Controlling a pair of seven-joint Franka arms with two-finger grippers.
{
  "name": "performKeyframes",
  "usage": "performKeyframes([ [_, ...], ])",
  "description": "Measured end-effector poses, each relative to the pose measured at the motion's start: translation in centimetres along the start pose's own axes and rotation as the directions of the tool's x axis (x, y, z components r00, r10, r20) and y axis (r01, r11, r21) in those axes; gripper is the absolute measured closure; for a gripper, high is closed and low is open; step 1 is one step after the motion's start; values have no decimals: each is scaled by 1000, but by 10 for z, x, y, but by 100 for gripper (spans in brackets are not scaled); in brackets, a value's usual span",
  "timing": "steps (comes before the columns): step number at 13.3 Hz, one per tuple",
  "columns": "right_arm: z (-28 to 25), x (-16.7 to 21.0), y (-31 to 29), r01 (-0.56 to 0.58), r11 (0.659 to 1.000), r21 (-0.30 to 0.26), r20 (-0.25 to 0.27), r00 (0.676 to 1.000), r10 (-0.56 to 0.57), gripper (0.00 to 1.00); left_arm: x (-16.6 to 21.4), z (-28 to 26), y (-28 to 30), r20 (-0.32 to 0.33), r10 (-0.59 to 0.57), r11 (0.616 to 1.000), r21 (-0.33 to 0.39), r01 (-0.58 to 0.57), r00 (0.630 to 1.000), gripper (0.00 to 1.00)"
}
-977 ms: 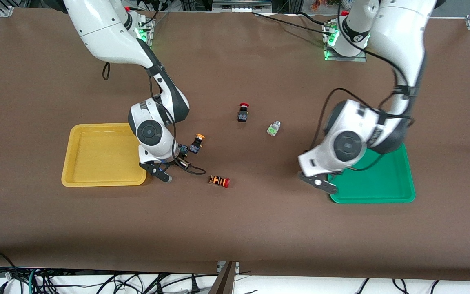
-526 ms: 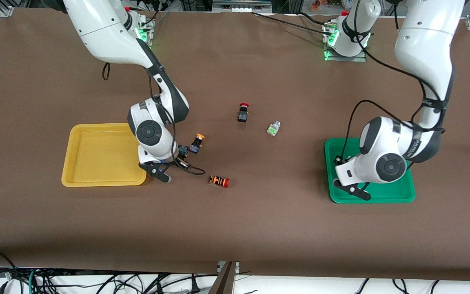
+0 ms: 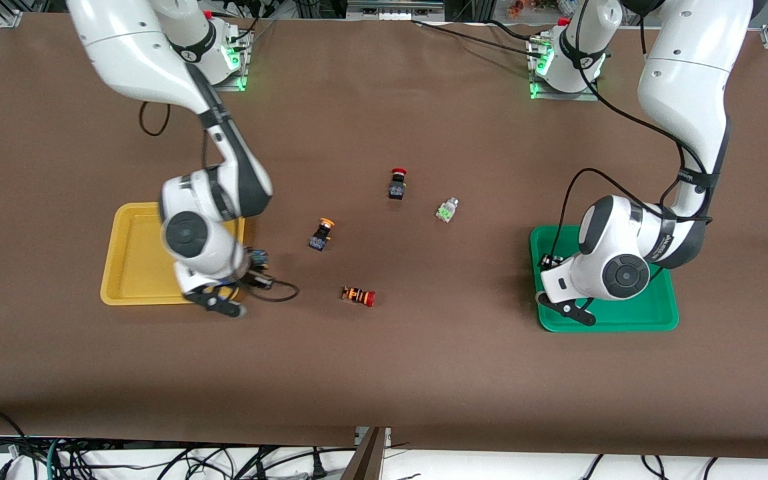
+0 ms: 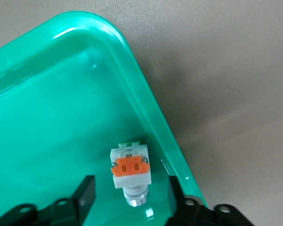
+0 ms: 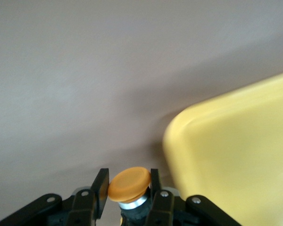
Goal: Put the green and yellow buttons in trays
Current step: 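Place the orange-topped button in the green tray while the right gripper fills the yellow tray, then grasp the green-topped button with the left gripper while the right gripper grasps the blue button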
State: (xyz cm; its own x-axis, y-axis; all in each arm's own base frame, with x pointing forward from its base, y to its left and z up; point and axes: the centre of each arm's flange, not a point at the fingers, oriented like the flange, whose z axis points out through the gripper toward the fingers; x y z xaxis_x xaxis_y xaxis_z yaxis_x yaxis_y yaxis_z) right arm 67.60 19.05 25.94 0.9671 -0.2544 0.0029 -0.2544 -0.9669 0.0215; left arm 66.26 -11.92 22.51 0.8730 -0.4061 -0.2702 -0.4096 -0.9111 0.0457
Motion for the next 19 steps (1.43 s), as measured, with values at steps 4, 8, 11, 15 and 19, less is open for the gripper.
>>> performKeyframes([
  [4,0,42,115,181,983,-37,72,981,-179,60,-15,-69,55,3,-46,999,-19,46,999,0],
  [8,34,32,172,270,961,-62,45,962,-268,60,-15,-49,174,2,-104,993,-50,104,995,0],
  [11,61,15,210,324,942,-84,20,946,-323,60,-20,7,231,-44,-67,997,-53,64,997,0],
  [15,47,18,226,347,933,-95,-1,937,-348,35,-33,59,262,-81,-56,996,-68,51,995,0],
  [19,9,15,189,352,934,-68,-54,933,-356,0,-36,69,289,-91,-49,997,-65,43,995,0],
])
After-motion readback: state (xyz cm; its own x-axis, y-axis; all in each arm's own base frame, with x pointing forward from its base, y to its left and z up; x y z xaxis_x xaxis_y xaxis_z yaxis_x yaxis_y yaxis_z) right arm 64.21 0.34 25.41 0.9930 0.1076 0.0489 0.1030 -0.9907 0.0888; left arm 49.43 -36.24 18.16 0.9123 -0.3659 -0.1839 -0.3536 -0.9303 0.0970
